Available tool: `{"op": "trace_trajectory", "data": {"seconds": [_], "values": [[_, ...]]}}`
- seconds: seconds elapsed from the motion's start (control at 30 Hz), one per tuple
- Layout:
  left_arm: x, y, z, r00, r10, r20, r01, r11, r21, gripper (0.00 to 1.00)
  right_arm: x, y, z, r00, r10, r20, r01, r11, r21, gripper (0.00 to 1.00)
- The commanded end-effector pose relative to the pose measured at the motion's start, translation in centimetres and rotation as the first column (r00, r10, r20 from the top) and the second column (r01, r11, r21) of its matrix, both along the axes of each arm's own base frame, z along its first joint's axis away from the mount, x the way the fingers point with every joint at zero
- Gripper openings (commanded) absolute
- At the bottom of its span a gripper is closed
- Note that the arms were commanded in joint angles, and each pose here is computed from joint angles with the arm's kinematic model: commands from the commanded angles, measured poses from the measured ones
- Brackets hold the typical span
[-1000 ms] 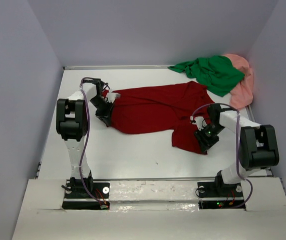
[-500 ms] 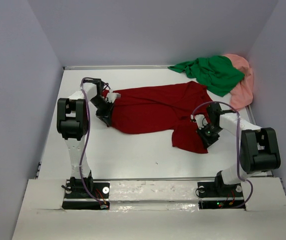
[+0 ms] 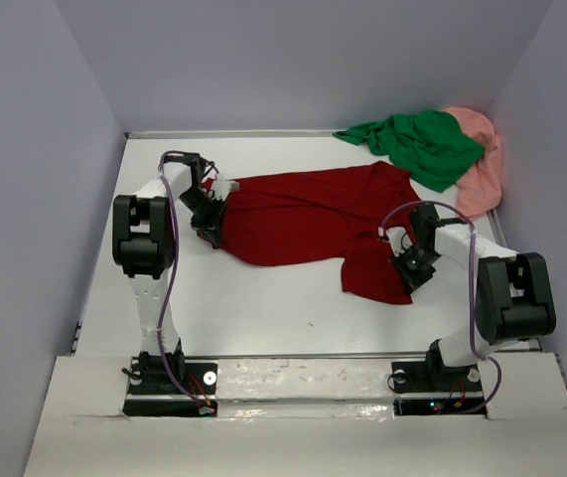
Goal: Fold and stack the t-shirts
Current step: Fold the tshirt
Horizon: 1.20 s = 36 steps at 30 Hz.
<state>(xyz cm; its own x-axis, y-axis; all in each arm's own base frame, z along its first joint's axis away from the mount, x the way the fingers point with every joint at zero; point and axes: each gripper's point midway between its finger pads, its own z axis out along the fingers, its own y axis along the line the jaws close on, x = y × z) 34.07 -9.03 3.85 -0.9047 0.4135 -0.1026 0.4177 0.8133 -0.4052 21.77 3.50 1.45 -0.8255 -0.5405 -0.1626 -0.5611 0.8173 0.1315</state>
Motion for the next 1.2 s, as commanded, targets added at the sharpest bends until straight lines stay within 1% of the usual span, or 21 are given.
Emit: {"op": "trace_trajectory", "data": {"seconds": [0.0,0.13,0.17,0.37,0.57,0.73,0.93,0.97,1.0,1.03,1.17], "values": [[1.1,-0.3,4.1,0.995,-0.017,0.094,0.022,0.998,-0.061,0.00,3.5,1.0,1.8,0.992,-0.012,0.129,0.007,0.999,0.041,0.00],[2.2,-0.3,5.9,0.989,0.018,0.147,-0.003,0.995,-0.100,0.00,5.4,1.6,3.8,0.981,-0.040,0.192,0.026,0.997,0.074,0.00],[2.4,-0.2,6.4,0.986,0.024,0.164,-0.007,0.995,-0.104,0.00,6.3,1.8,4.8,0.973,-0.050,0.224,0.032,0.996,0.085,0.00],[3.5,0.1,8.1,0.975,0.062,0.212,-0.029,0.987,-0.157,0.00,9.5,2.7,8.0,0.943,-0.084,0.321,0.043,0.990,0.135,0.00],[4.1,-0.2,9.1,0.972,0.070,0.226,-0.024,0.980,-0.197,0.00,11.9,3.2,9.3,0.928,-0.097,0.359,0.041,0.986,0.160,0.00],[5.3,-0.4,9.5,0.968,0.082,0.237,-0.030,0.976,-0.216,0.00,14.3,3.7,9.1,0.923,-0.121,0.366,0.056,0.982,0.182,0.00],[8.4,-0.6,10.1,0.953,0.112,0.283,-0.046,0.973,-0.228,0.00,18.4,4.4,9.5,0.902,-0.155,0.403,0.072,0.975,0.212,0.00],[9.4,-0.6,10.9,0.941,0.118,0.316,-0.045,0.973,-0.228,0.00,19.0,4.3,9.6,0.898,-0.166,0.408,0.084,0.974,0.211,0.00],[9.9,-0.6,10.8,0.940,0.132,0.315,-0.060,0.971,-0.230,0.00,20.4,4.4,10.0,0.886,-0.171,0.430,0.083,0.973,0.215,0.00],[10.8,-0.5,11.5,0.927,0.136,0.348,-0.057,0.972,-0.229,0.00,21.0,4.4,10.1,0.881,-0.173,0.440,0.084,0.973,0.214,0.00],[12.6,-0.8,11.7,0.920,0.155,0.360,-0.065,0.967,-0.248,0.00,24.1,3.8,11.3,0.849,-0.198,0.489,0.108,0.973,0.206,0.00]]}}
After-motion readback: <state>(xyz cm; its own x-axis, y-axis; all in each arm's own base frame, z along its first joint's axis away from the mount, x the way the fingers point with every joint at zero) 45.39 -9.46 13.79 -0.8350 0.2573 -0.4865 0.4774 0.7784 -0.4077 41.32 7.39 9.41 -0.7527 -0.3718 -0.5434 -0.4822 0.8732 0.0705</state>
